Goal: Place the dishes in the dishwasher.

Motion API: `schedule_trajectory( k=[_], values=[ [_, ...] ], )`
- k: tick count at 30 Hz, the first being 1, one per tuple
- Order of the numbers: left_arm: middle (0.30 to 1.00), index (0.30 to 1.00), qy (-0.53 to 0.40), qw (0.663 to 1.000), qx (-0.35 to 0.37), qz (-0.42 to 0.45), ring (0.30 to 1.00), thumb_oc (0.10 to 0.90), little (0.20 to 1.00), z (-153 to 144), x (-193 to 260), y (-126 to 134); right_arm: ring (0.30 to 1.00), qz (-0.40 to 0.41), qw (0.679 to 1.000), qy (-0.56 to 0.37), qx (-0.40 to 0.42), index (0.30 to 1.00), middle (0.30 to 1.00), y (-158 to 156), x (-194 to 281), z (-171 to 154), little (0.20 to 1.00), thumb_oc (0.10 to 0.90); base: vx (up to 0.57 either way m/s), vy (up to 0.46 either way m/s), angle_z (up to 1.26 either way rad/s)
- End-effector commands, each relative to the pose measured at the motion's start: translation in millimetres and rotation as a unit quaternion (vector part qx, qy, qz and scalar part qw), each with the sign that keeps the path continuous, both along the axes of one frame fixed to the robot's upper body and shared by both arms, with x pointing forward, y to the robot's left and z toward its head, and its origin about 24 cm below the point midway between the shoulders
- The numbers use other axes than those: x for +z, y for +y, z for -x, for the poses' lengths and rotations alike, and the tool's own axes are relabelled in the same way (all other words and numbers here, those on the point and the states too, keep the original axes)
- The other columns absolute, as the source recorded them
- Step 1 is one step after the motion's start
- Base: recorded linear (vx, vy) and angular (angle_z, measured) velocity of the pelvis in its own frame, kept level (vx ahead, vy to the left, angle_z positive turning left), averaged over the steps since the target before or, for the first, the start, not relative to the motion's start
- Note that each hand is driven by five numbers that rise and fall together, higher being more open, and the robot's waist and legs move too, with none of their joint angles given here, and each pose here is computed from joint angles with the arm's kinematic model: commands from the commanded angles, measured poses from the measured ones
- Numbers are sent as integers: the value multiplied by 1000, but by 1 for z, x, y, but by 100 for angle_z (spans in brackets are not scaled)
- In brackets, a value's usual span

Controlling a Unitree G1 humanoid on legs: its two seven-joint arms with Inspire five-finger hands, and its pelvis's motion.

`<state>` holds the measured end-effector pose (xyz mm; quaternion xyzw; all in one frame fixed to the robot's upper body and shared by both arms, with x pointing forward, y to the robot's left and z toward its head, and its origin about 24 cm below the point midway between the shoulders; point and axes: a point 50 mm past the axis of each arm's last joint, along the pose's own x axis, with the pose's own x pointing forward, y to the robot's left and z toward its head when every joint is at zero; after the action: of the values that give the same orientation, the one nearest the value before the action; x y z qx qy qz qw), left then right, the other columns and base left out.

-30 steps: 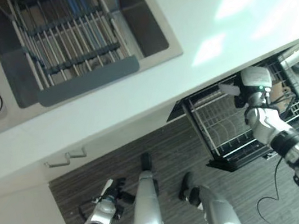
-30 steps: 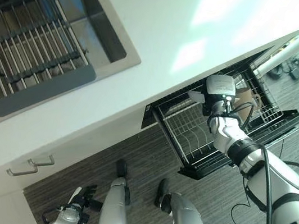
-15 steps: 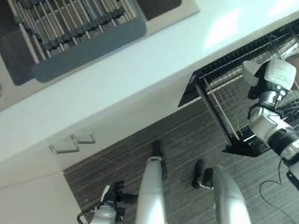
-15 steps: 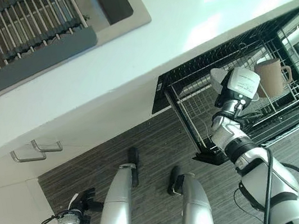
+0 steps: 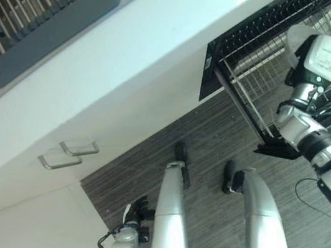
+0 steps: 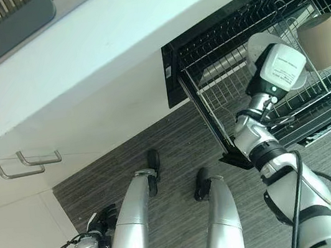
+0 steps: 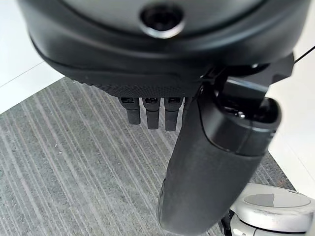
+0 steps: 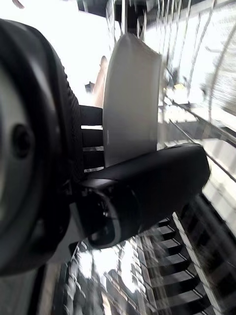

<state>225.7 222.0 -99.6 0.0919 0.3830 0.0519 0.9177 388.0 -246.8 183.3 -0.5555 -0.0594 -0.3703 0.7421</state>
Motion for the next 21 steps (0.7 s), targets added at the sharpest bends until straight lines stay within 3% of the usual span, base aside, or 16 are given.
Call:
schedule_trajectory(
  k=[1,6,15,17,21],
  values=[
    [900,900,24,1000,3,0,900,800,900,18,-8,7,900,-66,980,139,124,900,900,-2,-5,-6,900,800,12,-76,14],
    [900,900,29,999,3,-23,900,800,900,20,-1,29,900,-119,941,223,223,900,900,15,-2,-9,900,800,10,-54,10],
    [900,900,34,998,9,-56,900,800,900,24,7,55,900,-143,914,323,198,900,900,1,-5,-5,900,800,20,-53,-1],
    [900,900,34,998,12,-57,900,800,900,25,8,56,900,-125,937,283,163,900,900,-8,1,-2,900,800,24,-40,0],
    [900,900,39,998,23,-50,900,800,900,32,2,52,900,-137,981,85,111,900,900,-14,28,4,900,800,1,6,-1]
  ],
)
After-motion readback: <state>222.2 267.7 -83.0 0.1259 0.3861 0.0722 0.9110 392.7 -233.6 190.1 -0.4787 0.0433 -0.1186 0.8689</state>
